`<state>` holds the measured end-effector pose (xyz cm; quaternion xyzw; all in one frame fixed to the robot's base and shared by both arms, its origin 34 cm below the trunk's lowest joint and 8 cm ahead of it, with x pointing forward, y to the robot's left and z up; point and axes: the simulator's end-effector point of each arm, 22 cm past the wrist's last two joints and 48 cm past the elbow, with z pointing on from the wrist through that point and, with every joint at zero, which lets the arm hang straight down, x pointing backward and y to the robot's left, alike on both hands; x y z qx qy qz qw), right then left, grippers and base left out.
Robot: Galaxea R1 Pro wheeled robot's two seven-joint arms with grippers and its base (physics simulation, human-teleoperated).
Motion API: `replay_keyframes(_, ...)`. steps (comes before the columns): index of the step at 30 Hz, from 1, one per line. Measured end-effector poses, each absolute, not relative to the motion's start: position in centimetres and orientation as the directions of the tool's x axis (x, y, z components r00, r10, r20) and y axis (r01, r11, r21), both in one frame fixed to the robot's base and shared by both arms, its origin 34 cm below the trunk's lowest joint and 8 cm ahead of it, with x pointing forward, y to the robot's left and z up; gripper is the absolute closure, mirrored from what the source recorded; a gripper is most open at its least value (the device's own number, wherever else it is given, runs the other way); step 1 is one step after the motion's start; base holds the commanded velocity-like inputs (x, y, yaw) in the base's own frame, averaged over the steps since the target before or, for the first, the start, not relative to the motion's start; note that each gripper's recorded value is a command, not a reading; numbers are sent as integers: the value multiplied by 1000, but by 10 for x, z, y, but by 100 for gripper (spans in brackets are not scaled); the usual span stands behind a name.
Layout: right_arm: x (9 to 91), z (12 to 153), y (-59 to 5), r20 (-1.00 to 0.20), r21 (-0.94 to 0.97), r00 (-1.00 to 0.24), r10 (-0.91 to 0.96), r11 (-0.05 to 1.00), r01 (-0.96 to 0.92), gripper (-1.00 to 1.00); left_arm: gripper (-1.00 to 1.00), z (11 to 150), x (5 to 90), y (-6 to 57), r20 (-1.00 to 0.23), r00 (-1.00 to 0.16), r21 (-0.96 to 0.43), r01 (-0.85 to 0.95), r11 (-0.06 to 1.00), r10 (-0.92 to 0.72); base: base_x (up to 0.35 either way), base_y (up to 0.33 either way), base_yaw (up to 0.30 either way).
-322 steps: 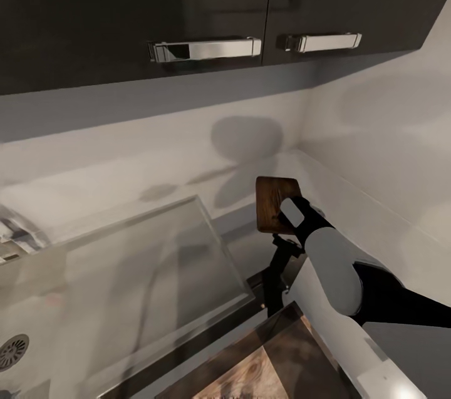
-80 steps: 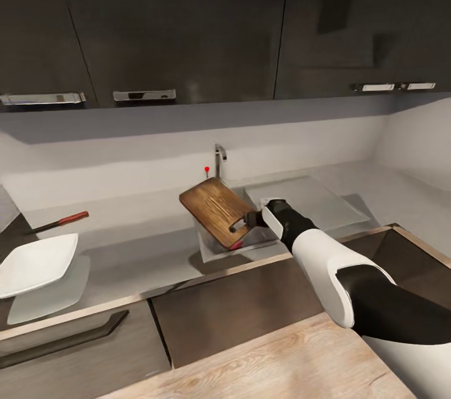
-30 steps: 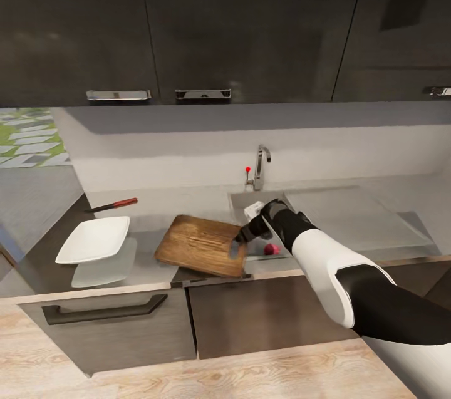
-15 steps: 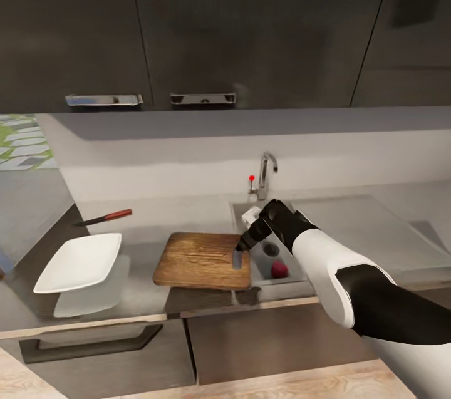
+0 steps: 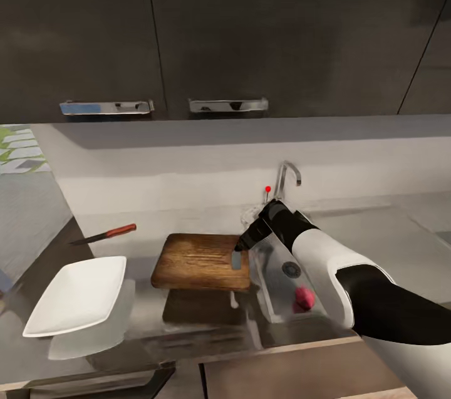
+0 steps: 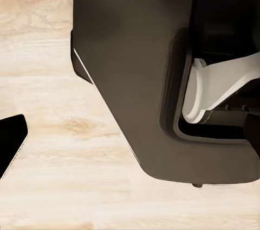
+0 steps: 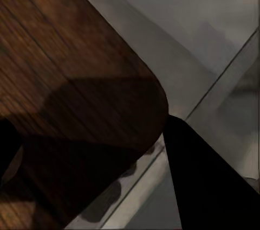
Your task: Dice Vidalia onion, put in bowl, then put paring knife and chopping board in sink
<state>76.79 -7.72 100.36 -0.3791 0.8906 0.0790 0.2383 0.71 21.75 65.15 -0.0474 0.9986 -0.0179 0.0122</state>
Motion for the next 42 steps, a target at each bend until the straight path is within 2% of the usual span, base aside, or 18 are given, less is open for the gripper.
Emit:
replay_keyframes(10,760,1003,-61,-501,-67,-470,-727,574,-816,100,-100,651,7,217,-22,-995,-37,-94,995,-95,56,37,0)
replay_keyframes(18,751,989,-56,-509,-57,-426,-748,524,-850,100,-100,651,7,218,-22,-995,-37,-94,995,-95,0,0,0)
replay_keyframes(30,740,966,-54,-504,-22,-422,-754,499,-866,100,-100,653,2,217,-6,-996,-35,-94,995,-94,0,0,0)
replay_keyframes(42,742,964,-35,-581,21,-409,-704,489,-872,100,-100,656,-9,217,22,-995,-32,-93,995,-92,0,0,0)
